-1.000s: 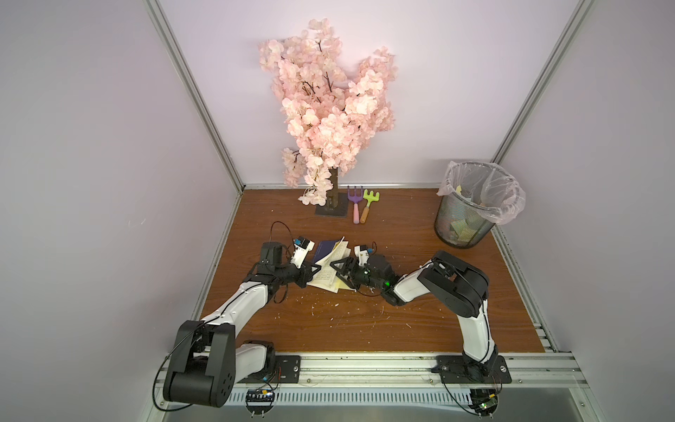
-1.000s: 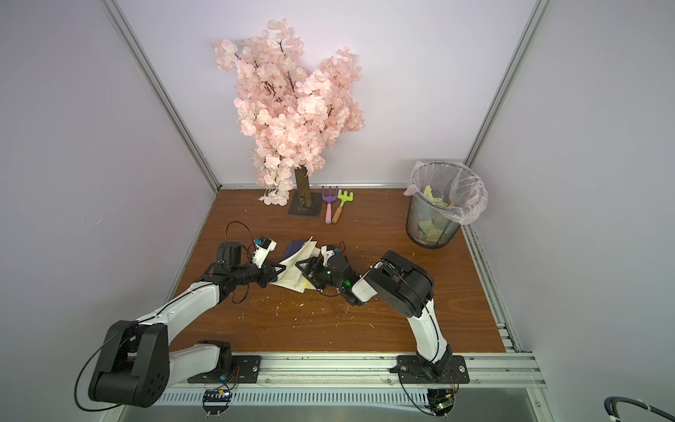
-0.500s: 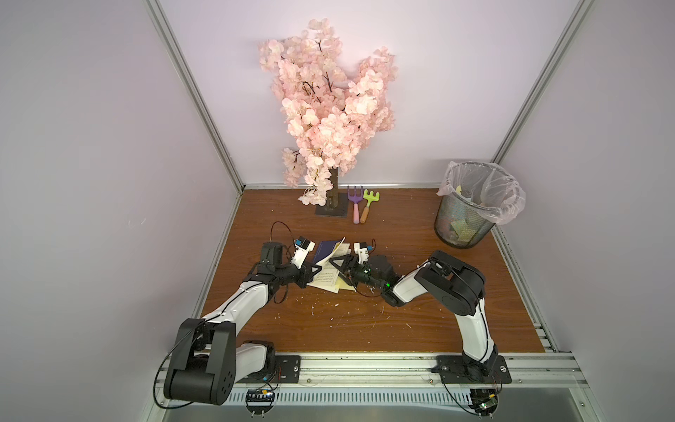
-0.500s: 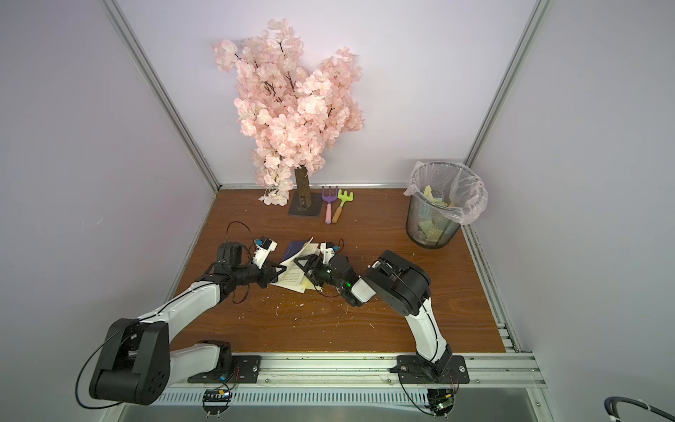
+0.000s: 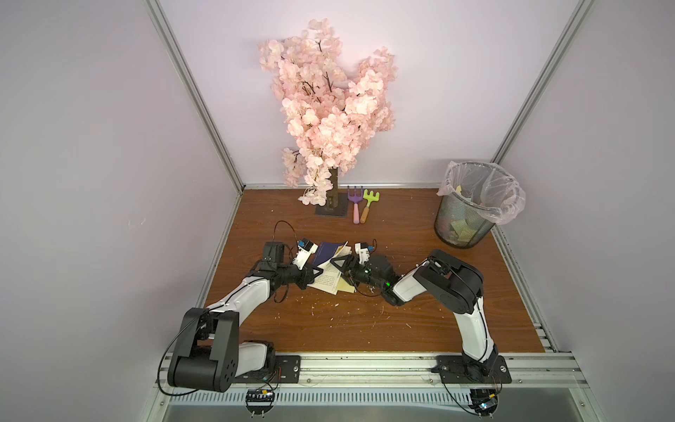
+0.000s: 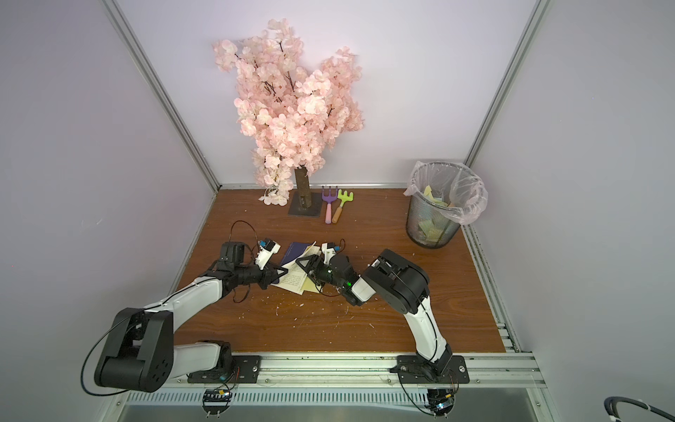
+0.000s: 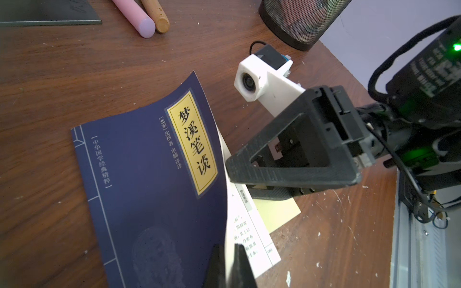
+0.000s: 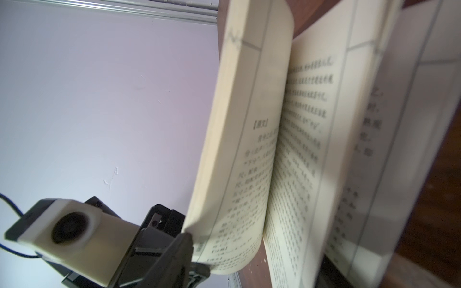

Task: Peel off the used sticky note
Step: Turn the page of the book at the center of the board.

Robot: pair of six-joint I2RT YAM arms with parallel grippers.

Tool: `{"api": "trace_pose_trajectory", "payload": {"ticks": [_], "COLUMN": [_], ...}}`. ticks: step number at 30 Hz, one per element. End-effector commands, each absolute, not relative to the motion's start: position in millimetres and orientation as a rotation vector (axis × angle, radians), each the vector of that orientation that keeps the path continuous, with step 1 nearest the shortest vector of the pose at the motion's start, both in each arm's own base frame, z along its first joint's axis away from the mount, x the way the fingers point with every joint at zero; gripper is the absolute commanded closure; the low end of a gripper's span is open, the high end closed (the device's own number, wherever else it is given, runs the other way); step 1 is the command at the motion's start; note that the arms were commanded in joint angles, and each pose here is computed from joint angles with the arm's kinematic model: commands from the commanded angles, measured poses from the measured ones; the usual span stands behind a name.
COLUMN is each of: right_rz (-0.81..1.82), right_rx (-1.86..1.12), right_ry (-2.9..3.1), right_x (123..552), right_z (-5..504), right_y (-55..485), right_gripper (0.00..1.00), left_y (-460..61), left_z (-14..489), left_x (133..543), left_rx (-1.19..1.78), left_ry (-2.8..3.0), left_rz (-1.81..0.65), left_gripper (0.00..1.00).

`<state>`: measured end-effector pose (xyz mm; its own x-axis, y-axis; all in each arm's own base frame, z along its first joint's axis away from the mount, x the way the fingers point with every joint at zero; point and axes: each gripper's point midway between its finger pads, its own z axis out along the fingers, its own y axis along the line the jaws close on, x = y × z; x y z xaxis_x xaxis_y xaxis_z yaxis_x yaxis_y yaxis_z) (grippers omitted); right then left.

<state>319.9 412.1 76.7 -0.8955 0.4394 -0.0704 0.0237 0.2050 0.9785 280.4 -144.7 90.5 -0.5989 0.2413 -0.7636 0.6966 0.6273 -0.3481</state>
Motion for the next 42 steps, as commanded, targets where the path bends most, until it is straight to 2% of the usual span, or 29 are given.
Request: {"api": "trace_pose_trajectory", "payload": {"ticks": [1, 11, 16, 17, 22, 24, 27, 28, 35, 38, 42], "right_rz": [1.768, 1.785, 1.756, 1.739, 1.696, 1.695, 1.694, 1.695, 1.720, 1.734, 1.735], "right_rx": [0.403, 0.407, 0.431, 0.442, 0.461, 0.465, 0.466, 0.466, 0.494, 0.499, 0.504], "right_ry": [2.054, 2.054, 2.104, 2.127, 2.190, 2.195, 2.206, 2.207, 2.196, 2.185, 2.188], "right_x": [335, 337, 340, 340, 341, 340, 339, 339, 338, 337, 336], "right_z": [107, 109, 96, 92, 78, 76, 71, 69, 71, 77, 83], "right_y": [415, 419, 421, 422, 423, 423, 424, 424, 422, 422, 421], "right_gripper": [0.33, 0.31, 0.32, 0.32, 0.39, 0.41, 0.49, 0.53, 0.91, 1.00, 1.00], "left_y": [-150, -155, -155, -156, -160, -161, -163, -163, -158, -158, -160], "left_z": [83, 76, 78, 79, 86, 91, 97, 97, 76, 74, 78], "left_x": [270, 264, 261, 261, 255, 253, 250, 250, 253, 252, 252], "left_rx": [0.780, 0.839, 0.865, 0.873, 0.939, 0.959, 0.997, 1.009, 1.149, 1.168, 1.181], "left_ry": [2.194, 2.197, 2.196, 2.191, 2.179, 2.174, 2.166, 2.167, 2.166, 2.129, 2.076], "left_rz": [-0.846, -0.754, -0.745, -0.743, -0.745, -0.755, -0.742, -0.720, -0.356, -0.283, -0.214], "left_gripper": [0.99, 0.99, 0.88, 0.84, 0.46, 0.35, 0.20, 0.18, 0.13, 0.09, 0.04]}}
